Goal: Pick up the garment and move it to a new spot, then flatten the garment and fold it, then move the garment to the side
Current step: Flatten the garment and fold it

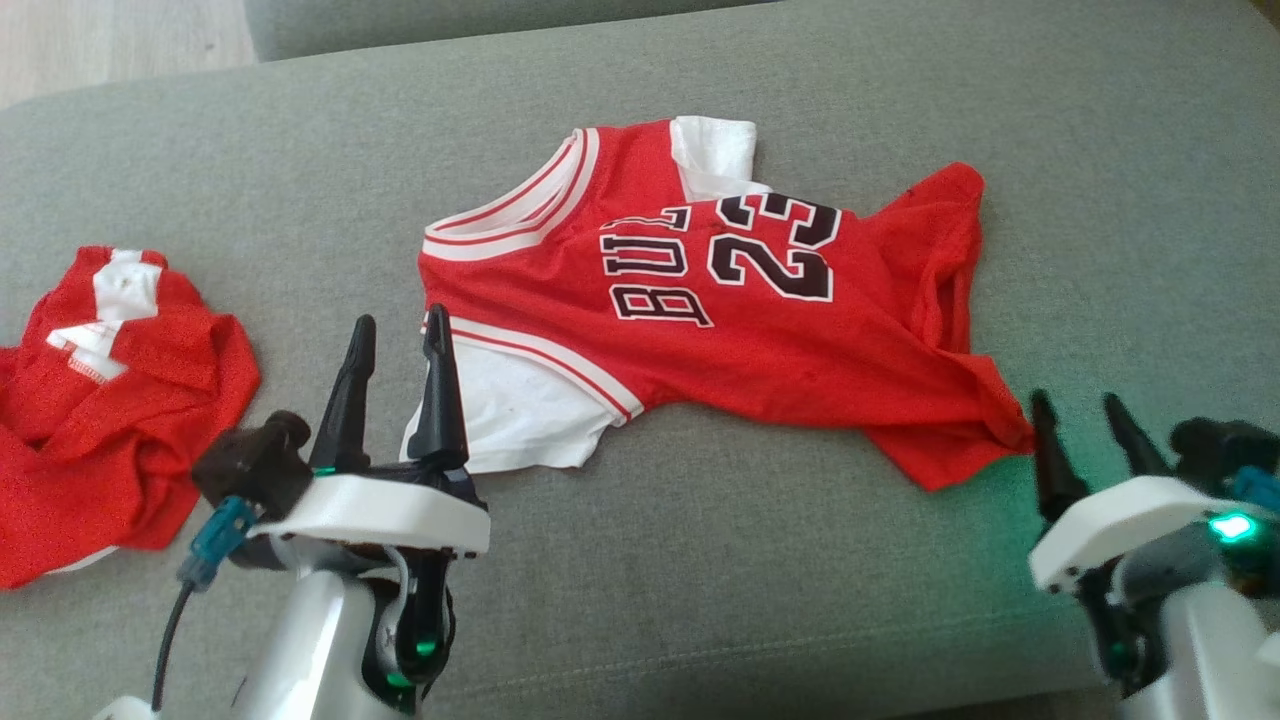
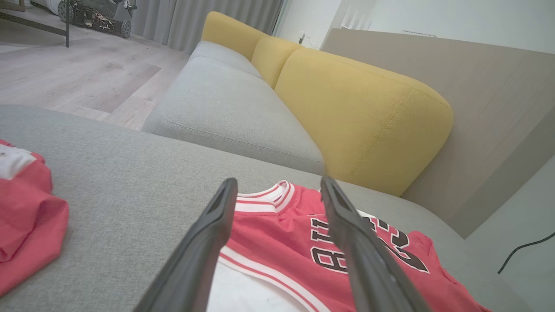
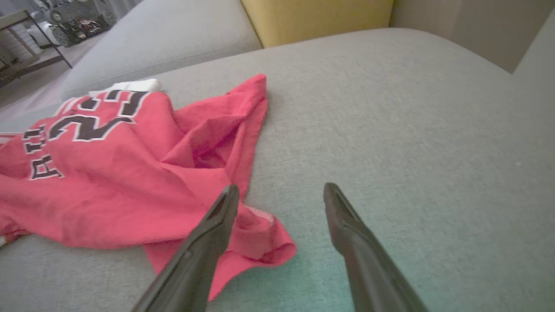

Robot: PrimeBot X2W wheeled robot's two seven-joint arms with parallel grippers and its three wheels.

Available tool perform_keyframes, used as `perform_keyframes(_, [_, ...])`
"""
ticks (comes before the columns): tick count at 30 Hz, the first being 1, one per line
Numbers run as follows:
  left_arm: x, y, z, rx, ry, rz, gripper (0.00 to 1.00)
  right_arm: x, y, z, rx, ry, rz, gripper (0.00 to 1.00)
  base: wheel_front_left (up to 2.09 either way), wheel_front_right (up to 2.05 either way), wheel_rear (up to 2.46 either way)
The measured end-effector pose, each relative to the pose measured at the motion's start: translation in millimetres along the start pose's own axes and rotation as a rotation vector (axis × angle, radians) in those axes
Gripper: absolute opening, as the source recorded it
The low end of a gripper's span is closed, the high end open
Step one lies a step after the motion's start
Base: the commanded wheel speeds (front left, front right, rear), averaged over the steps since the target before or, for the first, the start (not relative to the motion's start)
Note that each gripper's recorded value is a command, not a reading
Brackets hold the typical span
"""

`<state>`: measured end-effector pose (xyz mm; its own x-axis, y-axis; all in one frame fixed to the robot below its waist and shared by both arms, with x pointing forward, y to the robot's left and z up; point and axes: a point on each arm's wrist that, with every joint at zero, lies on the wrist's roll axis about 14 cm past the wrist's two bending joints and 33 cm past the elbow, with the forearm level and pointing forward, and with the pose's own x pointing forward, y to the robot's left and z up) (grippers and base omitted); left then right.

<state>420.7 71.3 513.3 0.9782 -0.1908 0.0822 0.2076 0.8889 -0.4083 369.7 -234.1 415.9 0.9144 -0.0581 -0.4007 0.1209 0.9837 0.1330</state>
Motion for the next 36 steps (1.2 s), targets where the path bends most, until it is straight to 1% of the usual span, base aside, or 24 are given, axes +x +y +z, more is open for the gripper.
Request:
perform_keyframes(3, [1,-2,-2,-0.002,0.006,-0.006,1.0,-6,18,1,0.013,-0.039,0.046,1.0,0.0,0.0,0.0])
perform_keyframes(8, [2,-1,-8,-0.003,0.022,-0.006,1.0,-15,40,-7,0.03,-0.065,0.112,1.0,0.0,0.0,0.0])
perform_keyframes(13, [1,-3,-7,0.0,0.022,-0.014,1.0,-21,66,0,0.039,-0.131,0.191,1.0,0.0,0.0,0.0])
perform_keyframes(16, [0,-5,-4,0.002,0.014,-0.017,1.0,-23,69,2,0.045,-0.154,0.202,1.0,0.0,0.0,0.0])
perform_keyframes(21, [-1,-5,-2,0.003,0.007,-0.018,1.0,-22,71,-7,0.032,-0.141,0.208,1.0,0.0,0.0,0.0])
perform_keyframes(24, [-1,-3,-4,0.002,0.013,-0.012,1.0,-14,72,0,0.017,-0.155,0.209,1.0,0.0,0.0,0.0])
perform_keyframes(27, [-1,1,-8,0.0,0.023,-0.003,1.0,0,71,19,0.012,-0.191,0.204,1.0,0.0,0.0,0.0])
perform_keyframes(30, [-1,6,-12,-0.001,0.034,0.009,1.0,18,66,35,0.013,-0.199,0.186,1.0,0.0,0.0,0.0])
perform_keyframes(33, [0,10,-15,-0.002,0.041,0.019,1.0,36,61,42,0.022,-0.155,0.167,1.0,0.0,0.0,0.0])
perform_keyframes(36, [3,13,-15,-0.001,0.042,0.024,1.0,53,59,40,0.033,-0.085,0.155,1.0,0.0,0.0,0.0])
